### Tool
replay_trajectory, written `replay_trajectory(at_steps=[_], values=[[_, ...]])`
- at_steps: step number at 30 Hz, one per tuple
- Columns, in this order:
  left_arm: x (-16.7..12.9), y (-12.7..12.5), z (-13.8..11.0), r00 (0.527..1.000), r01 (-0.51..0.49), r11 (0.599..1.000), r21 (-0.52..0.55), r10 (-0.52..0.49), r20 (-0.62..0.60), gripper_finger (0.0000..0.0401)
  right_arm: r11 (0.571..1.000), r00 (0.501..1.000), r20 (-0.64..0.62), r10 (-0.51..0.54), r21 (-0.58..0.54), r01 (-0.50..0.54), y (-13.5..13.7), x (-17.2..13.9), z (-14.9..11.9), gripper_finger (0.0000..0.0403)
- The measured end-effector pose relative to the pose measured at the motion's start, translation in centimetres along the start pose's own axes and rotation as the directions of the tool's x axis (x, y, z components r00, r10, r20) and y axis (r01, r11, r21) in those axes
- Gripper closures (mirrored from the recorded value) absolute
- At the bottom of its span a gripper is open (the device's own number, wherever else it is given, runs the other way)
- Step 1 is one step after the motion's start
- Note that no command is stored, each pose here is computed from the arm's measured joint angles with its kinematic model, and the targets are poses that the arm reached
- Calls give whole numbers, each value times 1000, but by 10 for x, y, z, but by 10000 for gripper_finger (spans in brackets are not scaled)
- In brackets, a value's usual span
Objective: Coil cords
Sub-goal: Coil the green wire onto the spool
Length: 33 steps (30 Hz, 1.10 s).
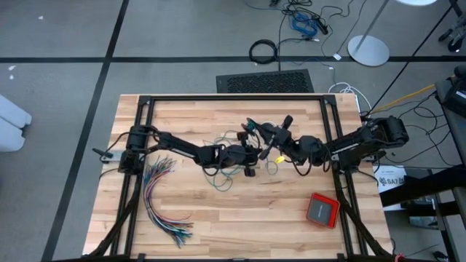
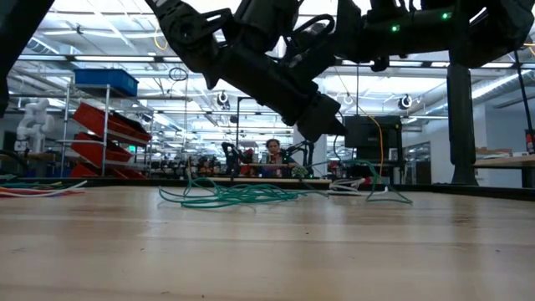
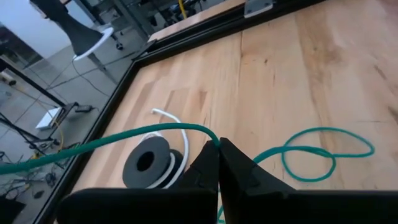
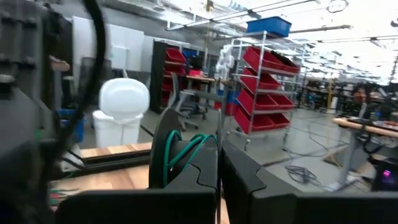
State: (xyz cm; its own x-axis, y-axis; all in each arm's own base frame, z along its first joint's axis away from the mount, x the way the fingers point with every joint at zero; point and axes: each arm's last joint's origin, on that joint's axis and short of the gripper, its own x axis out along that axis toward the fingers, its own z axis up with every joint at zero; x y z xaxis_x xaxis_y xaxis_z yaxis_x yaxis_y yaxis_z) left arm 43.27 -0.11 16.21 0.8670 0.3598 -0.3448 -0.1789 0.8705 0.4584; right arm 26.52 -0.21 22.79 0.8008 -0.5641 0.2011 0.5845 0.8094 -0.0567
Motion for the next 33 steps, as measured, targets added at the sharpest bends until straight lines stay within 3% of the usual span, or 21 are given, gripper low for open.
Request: replay_trajectory(at_steps=[16, 21, 33], values=[[1, 2, -3, 1000, 6, 999, 54, -5, -16, 401, 999, 999, 23, -32, 2, 32, -2, 0, 3, 403], [1, 1, 2, 1000, 8, 999, 45, -9, 23, 401, 992, 996, -1, -86, -93, 86, -4, 1, 1, 403], [-6, -7, 13, 999, 11, 995, 96, -16, 45, 401, 961, 979, -144, -141, -259, 100, -8, 3, -17, 403]])
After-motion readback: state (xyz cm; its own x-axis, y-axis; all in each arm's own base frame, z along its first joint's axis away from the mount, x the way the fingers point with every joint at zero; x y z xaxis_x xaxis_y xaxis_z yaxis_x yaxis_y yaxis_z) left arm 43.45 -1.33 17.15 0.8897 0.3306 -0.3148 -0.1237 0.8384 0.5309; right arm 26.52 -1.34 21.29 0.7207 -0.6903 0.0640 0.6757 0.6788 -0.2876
